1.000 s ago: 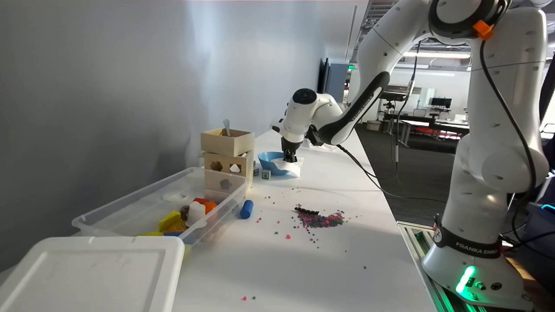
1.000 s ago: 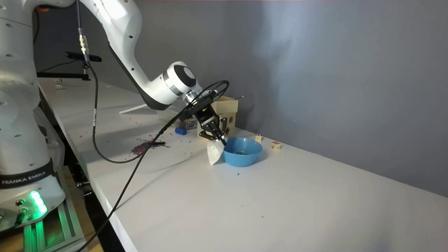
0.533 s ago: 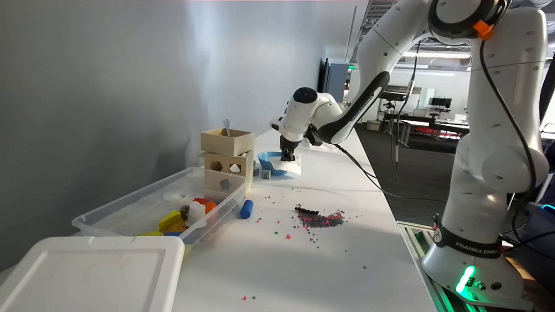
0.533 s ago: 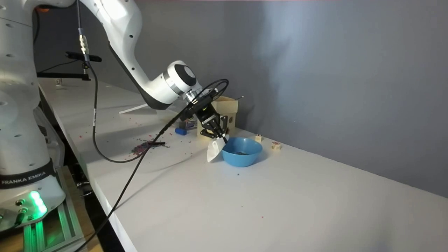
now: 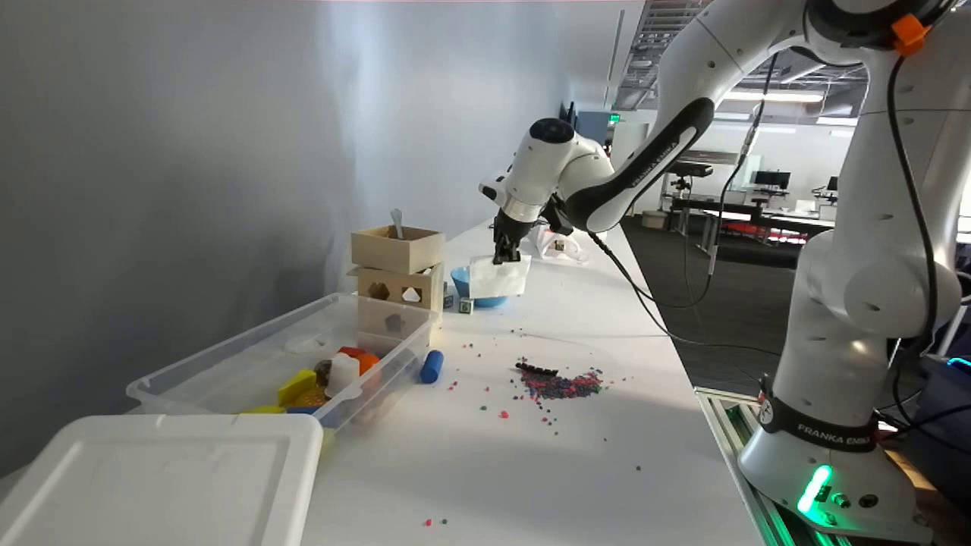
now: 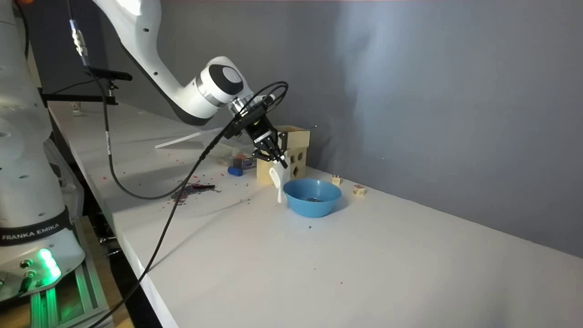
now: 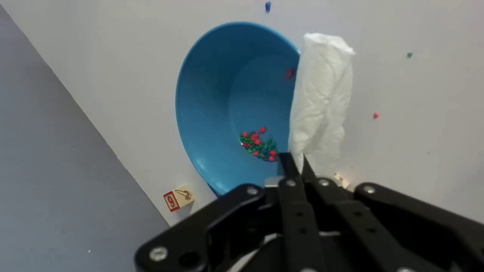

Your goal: Use the white napkin to wipe the cereal on the counter to the left.

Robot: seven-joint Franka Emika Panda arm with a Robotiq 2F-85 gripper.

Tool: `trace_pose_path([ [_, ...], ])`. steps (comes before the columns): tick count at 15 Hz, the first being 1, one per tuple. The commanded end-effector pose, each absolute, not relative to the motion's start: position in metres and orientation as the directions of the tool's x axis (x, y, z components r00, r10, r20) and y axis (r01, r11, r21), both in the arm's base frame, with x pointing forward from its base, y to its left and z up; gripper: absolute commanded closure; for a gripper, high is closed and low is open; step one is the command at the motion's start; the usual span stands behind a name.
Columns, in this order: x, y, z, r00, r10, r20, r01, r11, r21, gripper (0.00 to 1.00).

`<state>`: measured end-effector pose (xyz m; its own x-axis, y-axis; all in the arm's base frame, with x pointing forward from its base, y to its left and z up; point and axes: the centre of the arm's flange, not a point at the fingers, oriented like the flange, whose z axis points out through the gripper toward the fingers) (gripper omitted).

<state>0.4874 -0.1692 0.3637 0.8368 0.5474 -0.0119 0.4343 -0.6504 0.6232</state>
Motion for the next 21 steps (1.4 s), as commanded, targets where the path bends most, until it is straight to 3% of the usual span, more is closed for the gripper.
trace_pose_path([
  [1, 0.459, -0.155, 0.372, 0.839, 0.539, -0.07, 0.467, -0.648, 0.601, 1.0],
  [21, 0.479, -0.16, 0.319, 0.816, 0.569, -0.104, 0.504, -0.612, 0.609, 1.0],
])
